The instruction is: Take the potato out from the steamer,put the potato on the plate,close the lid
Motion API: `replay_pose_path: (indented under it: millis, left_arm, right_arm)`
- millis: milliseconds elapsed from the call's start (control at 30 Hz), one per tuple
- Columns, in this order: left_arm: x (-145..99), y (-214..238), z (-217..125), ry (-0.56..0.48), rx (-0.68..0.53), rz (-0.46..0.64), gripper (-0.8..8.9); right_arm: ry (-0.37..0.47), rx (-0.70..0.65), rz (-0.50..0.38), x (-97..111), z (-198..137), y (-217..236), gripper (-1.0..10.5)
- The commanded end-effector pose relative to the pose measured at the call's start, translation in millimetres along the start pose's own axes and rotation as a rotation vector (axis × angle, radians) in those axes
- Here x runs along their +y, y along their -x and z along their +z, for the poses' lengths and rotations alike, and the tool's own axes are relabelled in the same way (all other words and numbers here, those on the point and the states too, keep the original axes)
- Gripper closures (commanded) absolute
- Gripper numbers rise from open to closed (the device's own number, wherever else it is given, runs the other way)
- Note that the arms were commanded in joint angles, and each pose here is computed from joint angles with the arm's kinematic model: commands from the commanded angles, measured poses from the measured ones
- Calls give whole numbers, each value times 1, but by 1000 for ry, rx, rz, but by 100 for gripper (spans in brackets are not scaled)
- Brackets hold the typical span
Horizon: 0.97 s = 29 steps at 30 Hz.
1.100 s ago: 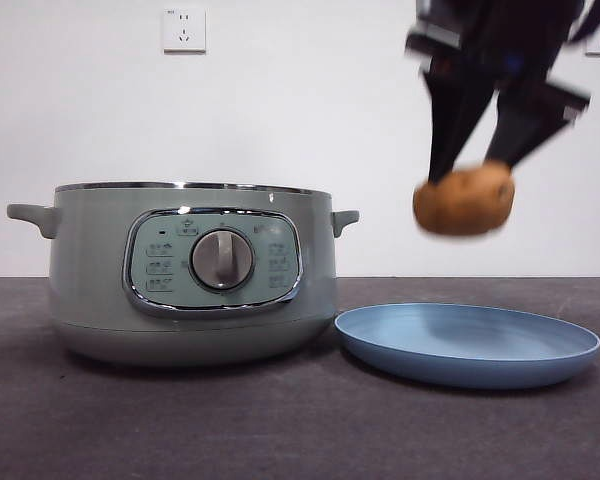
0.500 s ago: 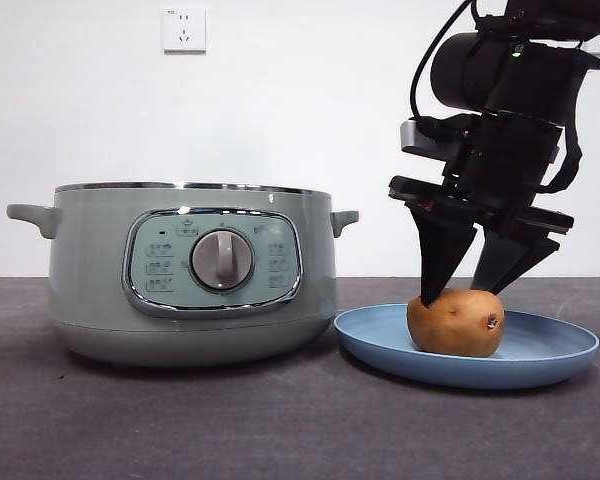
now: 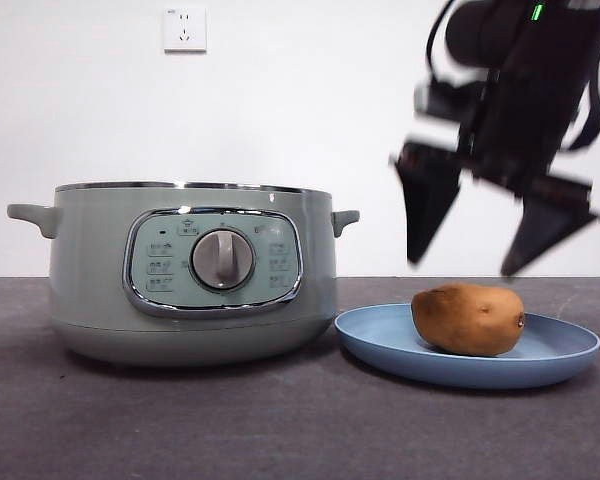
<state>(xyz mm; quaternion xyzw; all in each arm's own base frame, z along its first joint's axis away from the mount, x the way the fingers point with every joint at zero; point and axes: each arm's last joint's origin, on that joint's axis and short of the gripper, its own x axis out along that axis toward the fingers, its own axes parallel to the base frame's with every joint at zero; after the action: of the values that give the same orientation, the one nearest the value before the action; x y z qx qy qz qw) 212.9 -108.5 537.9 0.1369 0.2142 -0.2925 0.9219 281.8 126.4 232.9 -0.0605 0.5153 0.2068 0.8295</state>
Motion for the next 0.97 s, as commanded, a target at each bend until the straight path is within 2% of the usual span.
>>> replay_pose_path:
  millis: [33,233,500,667,967]
  left_arm:
    - [2,-4,7,-17,-63,10,822]
    - [7,-43,8,-3,-9,-2,822]
    - [10,-86,5,40,48,-35,822]
    - [10,-98,5,66,22,-41,822]
    - [8,-128,-14,86,81,-51,822]
  right_arm:
    - [1,-88,2,3,-2,31,411]
    - [22,-333,13,11,-16,110,412]
    - [28,-575,13,14,-47,179,413]
    - [-7,-638,-44,10,-61,199,413]
    - [-34,-635,-82,4,-69,204,413]
